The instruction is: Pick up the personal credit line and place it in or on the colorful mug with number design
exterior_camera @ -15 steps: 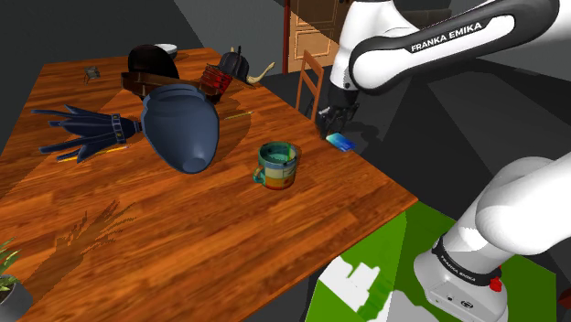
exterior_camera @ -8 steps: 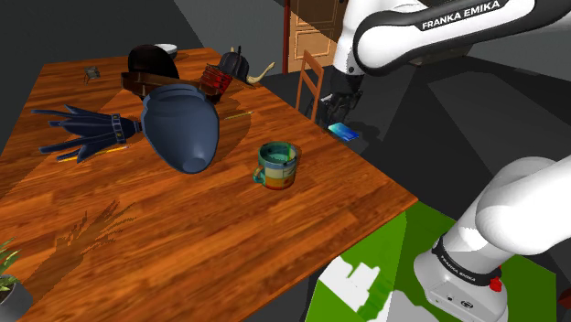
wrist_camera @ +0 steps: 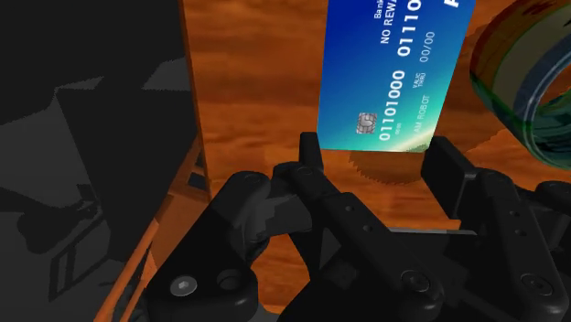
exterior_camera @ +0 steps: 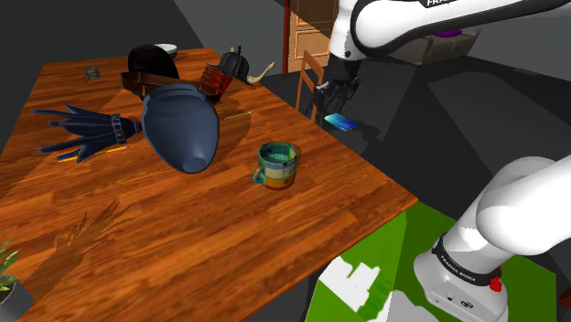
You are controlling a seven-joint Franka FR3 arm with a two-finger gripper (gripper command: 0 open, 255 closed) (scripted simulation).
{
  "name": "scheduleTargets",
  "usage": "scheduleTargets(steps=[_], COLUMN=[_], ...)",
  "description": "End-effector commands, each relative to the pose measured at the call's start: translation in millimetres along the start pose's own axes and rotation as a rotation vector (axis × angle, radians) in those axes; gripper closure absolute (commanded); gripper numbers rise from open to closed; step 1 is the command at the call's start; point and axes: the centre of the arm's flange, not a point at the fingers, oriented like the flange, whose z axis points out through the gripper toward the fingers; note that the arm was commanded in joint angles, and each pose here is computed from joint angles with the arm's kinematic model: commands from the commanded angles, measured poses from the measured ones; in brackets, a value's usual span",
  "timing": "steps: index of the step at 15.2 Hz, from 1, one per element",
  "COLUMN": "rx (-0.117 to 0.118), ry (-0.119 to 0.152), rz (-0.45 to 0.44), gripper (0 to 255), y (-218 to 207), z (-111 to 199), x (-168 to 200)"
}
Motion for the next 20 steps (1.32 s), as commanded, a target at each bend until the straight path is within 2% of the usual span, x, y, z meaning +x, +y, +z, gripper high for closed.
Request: scheduleTargets(steps=[1,13,20], rx=[0.000,0.000,0.000], ry=[-0.001,-0.001,-0.001], rz=[0.001,0.001,0.001], gripper=[255,255,255], y=[-22,-183,-185], z=[-3,-12,24], x=[5,44,39])
